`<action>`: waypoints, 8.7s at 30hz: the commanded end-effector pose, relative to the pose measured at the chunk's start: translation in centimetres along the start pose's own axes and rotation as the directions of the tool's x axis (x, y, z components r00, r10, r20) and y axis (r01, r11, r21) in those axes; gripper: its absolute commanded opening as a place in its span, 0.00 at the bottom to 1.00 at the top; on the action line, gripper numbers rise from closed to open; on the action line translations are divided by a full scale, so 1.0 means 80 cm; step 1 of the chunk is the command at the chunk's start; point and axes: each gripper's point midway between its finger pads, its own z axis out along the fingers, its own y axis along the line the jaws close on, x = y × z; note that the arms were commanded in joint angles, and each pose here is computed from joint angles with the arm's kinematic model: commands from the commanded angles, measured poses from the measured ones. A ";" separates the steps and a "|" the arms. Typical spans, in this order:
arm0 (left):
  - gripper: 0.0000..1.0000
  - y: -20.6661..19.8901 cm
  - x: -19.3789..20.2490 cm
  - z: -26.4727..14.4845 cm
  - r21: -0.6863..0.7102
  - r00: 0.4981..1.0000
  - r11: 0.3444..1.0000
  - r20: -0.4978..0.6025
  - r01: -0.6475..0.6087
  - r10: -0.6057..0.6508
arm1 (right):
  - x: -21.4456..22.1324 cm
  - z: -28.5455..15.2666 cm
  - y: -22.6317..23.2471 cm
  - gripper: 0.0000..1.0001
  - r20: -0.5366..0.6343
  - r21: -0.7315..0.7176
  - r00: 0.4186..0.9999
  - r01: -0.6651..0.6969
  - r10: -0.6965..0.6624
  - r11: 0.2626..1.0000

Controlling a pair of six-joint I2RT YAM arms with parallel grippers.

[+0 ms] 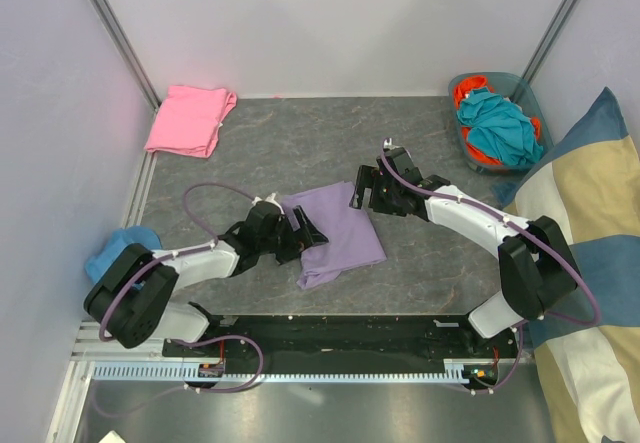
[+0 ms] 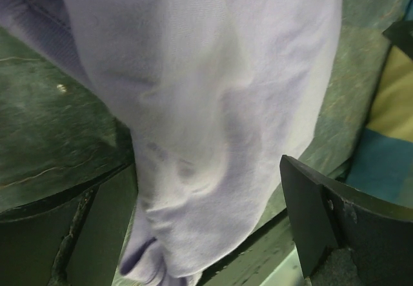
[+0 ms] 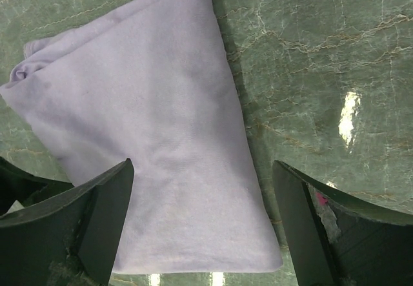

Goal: Fold and stack the t-shirts
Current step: Put the neatly folded tshirt into the corner of the board with the left arm

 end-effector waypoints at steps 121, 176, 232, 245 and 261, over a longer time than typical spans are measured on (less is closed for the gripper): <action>0.02 -0.021 -0.363 0.010 -0.661 0.467 0.122 -0.376 -0.741 0.801 | -0.017 -0.020 -0.049 0.98 0.107 -0.004 0.991 -0.084 0.084 0.996; 0.02 0.218 -0.674 -0.148 -0.844 0.741 0.536 0.354 -0.009 0.570 | 0.024 0.061 -0.054 0.98 -0.124 0.037 0.988 -0.087 0.091 0.996; 1.00 0.008 -0.394 -0.123 -0.697 0.630 0.717 0.545 -0.025 0.553 | 0.010 -0.031 -0.041 0.98 0.027 -0.078 1.000 0.005 -0.003 0.997; 1.00 0.022 -0.537 -0.091 -0.689 0.509 0.725 0.622 -0.008 0.596 | 0.033 -0.010 -0.056 0.98 -0.036 -0.046 0.999 0.026 -0.028 0.999; 1.00 0.173 -0.606 -0.099 -0.731 0.552 0.648 0.637 0.212 0.538 | 0.046 0.015 -0.063 0.98 -0.103 -0.025 0.994 0.024 -0.026 0.999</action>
